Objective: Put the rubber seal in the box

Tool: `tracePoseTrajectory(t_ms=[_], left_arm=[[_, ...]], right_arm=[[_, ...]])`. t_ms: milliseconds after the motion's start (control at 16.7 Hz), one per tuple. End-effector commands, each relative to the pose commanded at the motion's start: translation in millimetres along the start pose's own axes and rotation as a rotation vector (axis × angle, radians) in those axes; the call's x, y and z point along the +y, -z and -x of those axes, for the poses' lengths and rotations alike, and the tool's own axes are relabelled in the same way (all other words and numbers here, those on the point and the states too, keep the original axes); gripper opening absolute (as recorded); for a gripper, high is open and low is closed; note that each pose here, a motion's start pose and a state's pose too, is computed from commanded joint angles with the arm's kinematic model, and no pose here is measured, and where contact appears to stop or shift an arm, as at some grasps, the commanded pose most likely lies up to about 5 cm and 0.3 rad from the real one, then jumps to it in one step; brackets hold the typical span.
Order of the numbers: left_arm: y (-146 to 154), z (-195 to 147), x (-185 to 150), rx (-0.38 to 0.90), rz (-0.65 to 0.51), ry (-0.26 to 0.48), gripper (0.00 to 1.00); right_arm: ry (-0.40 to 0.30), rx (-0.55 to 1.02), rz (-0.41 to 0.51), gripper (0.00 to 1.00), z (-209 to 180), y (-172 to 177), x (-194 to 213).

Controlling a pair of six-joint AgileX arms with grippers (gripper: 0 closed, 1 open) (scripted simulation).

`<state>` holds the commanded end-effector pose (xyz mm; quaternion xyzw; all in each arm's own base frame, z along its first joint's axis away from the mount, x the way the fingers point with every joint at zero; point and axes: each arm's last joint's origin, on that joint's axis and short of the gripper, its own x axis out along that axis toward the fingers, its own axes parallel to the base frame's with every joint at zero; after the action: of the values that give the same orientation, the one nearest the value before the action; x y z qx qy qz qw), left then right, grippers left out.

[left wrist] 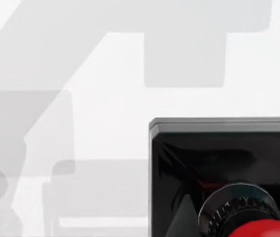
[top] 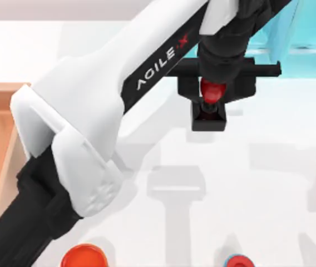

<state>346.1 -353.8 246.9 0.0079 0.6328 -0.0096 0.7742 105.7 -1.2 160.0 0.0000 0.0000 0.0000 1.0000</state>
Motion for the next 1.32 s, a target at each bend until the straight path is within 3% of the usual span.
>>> tracePoseTrajectory(t_ms=[240,420,660,840,1080,1320], left_arm=[[-7.7,5.1,10.2,-0.006,-0.002,0.007,0.00],[-31.9,12.9,48.5,-0.001,-0.004,0.007,0.00],[-65.7,26.1,138.3,0.013,-0.003,0.003,0.00],[-72.6,38.1,224.0,0.019,-0.001,0.004,0.00],[-44.3,50.9,335.3,0.020,0.004,0.010,0.00],[12.9,52.0,411.6,0.026,0.008,0.016,0.00]], right_arm=[[0.000,0.000,0.000,1.00,0.0,0.0,0.0],[0.000,0.000,0.000,1.00,0.0,0.0,0.0],[0.000,0.000,0.000,1.00,0.0,0.0,0.0],[0.000,0.000,0.000,1.00,0.0,0.0,0.0],[0.000,0.000,0.000,1.00,0.0,0.0,0.0],[0.000,0.000,0.000,1.00,0.0,0.0,0.0]])
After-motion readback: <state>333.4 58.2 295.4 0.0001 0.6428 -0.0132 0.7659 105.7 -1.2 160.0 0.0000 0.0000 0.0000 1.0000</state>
